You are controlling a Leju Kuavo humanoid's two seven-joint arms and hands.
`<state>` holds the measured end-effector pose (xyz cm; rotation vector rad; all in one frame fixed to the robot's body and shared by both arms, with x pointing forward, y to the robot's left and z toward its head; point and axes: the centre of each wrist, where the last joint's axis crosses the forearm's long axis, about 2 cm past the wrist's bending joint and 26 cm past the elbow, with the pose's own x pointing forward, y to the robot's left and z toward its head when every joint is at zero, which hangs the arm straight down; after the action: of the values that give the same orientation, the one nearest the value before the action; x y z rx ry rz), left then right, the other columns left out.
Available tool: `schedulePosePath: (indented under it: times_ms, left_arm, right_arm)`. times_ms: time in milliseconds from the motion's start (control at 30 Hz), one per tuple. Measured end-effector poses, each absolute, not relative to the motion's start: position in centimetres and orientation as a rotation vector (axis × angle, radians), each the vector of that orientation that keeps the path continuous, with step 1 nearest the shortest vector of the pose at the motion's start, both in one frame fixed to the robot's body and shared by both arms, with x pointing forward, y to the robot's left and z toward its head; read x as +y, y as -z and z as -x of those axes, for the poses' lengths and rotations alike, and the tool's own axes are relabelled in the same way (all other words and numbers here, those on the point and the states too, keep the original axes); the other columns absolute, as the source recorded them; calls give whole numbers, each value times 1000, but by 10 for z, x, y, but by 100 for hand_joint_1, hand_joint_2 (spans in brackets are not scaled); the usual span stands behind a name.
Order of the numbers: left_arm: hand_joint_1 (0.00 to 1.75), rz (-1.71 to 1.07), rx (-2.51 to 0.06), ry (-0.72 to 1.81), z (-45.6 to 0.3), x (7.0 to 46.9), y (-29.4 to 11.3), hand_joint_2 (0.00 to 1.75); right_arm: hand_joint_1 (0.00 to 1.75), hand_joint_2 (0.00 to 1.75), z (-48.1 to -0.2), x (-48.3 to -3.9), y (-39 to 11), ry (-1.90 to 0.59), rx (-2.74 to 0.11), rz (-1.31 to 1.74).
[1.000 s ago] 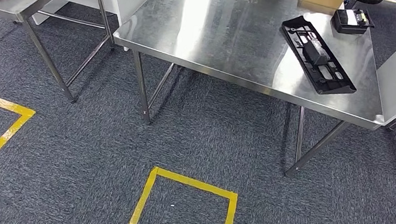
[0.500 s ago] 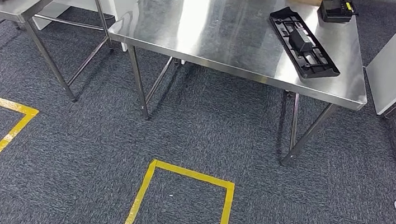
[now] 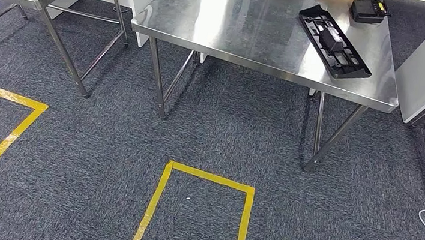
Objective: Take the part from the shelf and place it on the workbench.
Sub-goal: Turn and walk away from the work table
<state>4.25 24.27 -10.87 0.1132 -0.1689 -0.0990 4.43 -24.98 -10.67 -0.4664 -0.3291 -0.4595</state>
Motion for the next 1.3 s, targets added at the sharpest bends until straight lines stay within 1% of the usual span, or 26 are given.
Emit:
schedulePosePath:
  times_ms: [1300]
  left_arm:
    - [0, -110, -168, 144, -44, 242, 109, 0]
  right_arm:
    - [0, 0, -44, -253, 107, 468, -305, 479]
